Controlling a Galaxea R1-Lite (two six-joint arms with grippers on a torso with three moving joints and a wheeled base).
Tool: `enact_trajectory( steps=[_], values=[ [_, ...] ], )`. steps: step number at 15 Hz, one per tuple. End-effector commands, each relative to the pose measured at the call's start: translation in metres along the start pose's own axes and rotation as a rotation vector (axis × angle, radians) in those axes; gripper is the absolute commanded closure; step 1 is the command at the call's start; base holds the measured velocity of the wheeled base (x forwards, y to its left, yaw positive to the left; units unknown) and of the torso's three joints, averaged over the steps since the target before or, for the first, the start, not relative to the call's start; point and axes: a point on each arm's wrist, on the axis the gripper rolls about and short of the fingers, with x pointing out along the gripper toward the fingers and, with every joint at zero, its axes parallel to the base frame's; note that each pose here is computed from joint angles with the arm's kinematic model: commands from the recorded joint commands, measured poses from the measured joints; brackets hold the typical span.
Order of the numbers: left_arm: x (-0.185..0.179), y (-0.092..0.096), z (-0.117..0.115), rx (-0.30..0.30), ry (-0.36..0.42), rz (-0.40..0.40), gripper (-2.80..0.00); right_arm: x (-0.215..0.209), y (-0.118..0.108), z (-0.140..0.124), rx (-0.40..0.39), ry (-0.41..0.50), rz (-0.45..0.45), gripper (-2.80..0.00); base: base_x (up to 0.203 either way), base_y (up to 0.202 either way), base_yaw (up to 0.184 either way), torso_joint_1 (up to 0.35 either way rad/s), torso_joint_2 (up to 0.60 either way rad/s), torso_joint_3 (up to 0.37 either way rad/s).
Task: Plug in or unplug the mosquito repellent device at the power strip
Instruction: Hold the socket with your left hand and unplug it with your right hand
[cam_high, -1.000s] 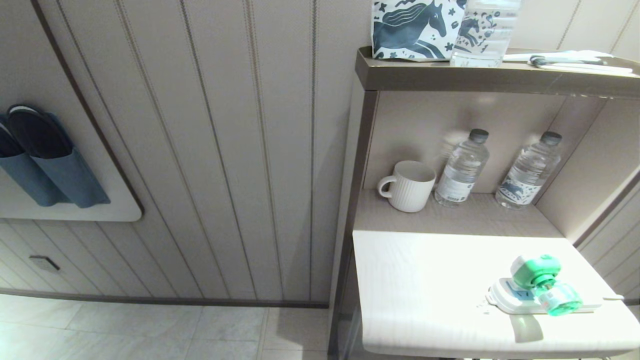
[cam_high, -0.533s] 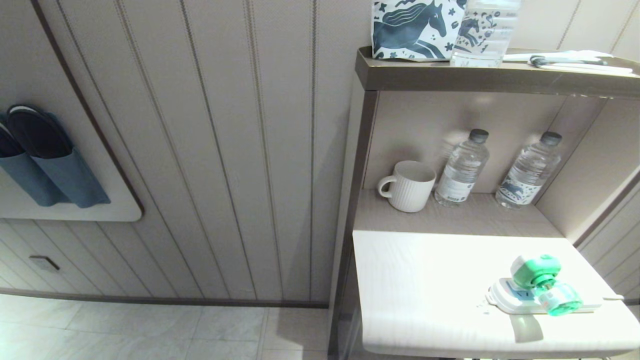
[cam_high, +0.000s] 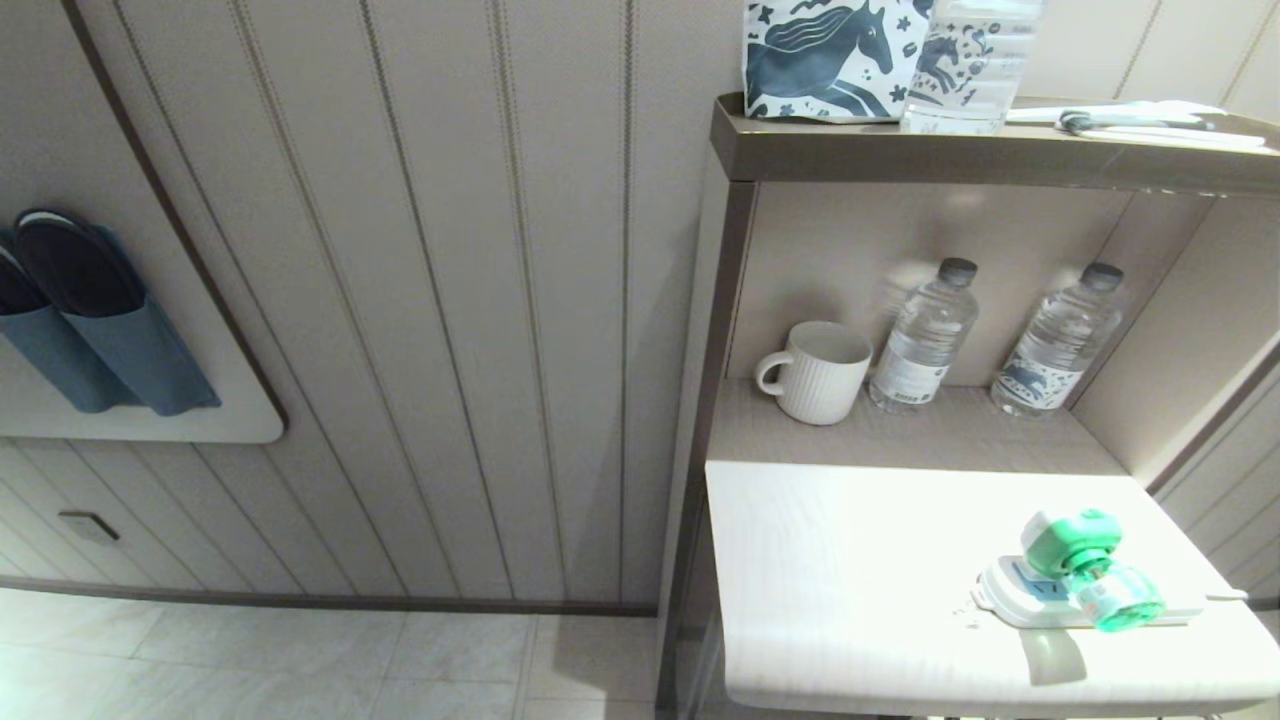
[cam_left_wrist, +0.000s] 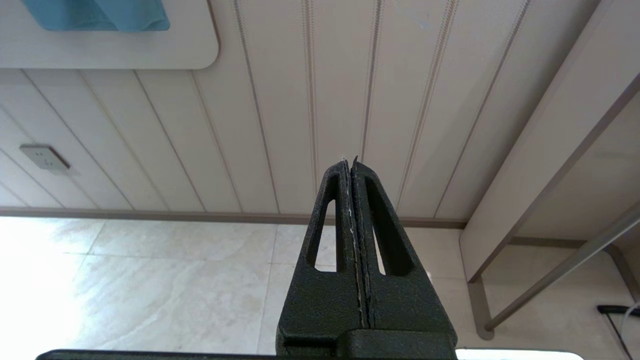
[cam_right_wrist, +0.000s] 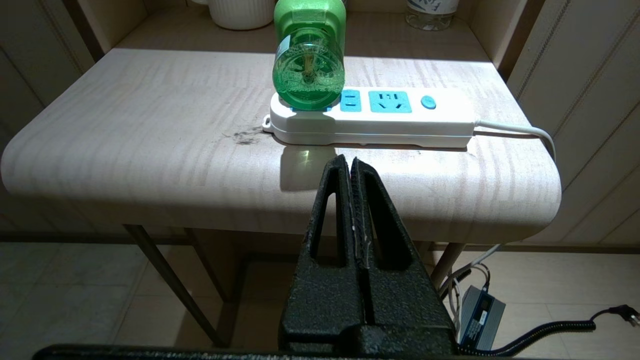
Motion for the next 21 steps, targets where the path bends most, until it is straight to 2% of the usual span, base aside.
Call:
enact_trajectory(
  steps=[1,16,20,21],
  values=[
    [0.0000,0.0000,0.0000,0.000,0.000,-0.001,0.00,0.0003,0.0000,0.0003,-0.003,0.001,-0.001,0.00,0.000,0.000,0.000,0.000,0.00,0.000],
    [0.0000,0.0000,0.0000,0.000,0.000,0.000,0.00,0.0001,0.0000,0.0002,-0.007,0.000,0.002,0.00,0.000,0.000,0.000,0.000,0.00,0.000],
    [0.0000,0.0000,0.0000,0.000,0.000,0.001,0.00,0.0008,0.0007,-0.0008,-0.127,0.042,0.039,0.00,0.000,0.000,0.000,0.000,0.00,0.000],
    [0.0000,0.0000,0.0000,0.000,0.000,-0.001,0.00,0.0018,0.0008,-0.0001,-0.125,0.060,0.040,0.00,0.000,0.000,0.000,0.000,0.00,0.000]
  ],
)
